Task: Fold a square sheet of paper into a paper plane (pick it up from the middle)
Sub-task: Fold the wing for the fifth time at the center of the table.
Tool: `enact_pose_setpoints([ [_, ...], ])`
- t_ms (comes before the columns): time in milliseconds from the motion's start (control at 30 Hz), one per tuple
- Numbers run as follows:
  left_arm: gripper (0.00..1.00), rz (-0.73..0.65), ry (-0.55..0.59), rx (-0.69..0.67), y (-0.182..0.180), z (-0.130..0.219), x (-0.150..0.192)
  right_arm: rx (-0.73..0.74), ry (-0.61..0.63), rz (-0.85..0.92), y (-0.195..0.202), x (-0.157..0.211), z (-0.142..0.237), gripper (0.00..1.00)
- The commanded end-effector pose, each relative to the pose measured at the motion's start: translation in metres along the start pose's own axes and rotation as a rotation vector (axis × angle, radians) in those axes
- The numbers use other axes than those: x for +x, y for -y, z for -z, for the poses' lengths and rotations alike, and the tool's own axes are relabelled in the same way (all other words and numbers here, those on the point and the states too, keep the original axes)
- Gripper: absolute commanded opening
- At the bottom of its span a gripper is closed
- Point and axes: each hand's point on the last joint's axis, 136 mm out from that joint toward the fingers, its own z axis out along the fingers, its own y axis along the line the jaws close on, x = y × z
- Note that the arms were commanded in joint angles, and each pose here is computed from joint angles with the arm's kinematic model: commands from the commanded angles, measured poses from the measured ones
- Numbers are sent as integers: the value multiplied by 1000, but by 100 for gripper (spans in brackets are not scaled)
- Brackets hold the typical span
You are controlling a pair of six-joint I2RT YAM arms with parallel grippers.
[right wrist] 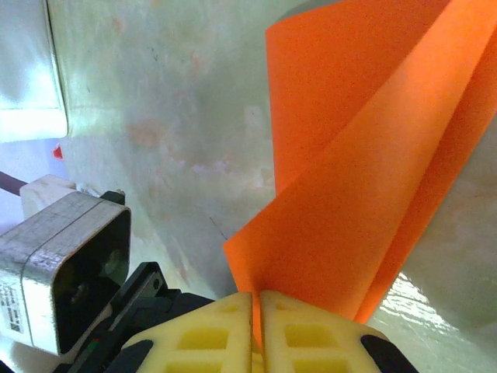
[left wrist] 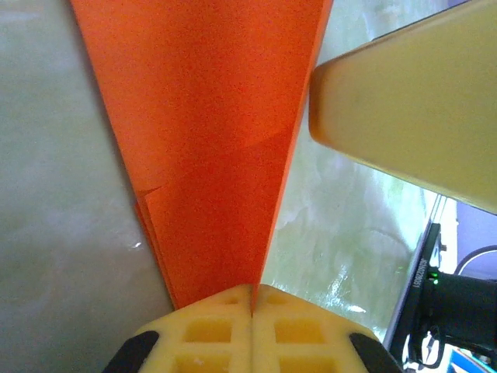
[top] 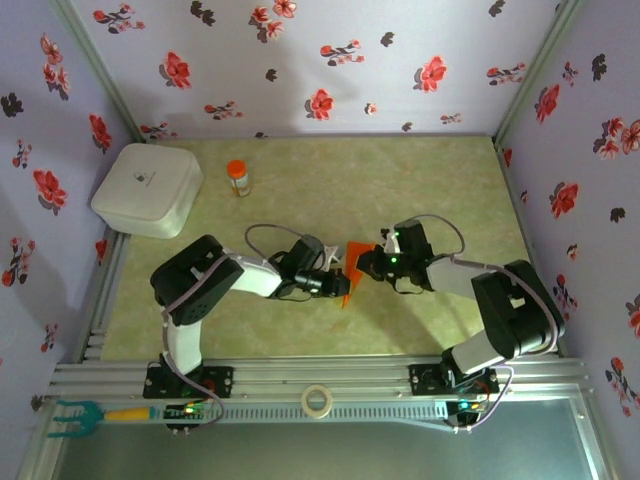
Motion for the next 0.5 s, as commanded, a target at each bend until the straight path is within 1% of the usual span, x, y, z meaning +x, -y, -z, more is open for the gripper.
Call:
enact_pose_setpoints([
  [0,0,100,-39,-60,-31,-3,15,-34,1,37,-9,-9,-2,12],
  [267,0,161,-39,-60,-38,-4,15,-42,-8,0,2,-15,-5,12],
  [467,0,205,-17,-42,-42,-6,14,-47,-12,-9,5,-17,-6,12],
])
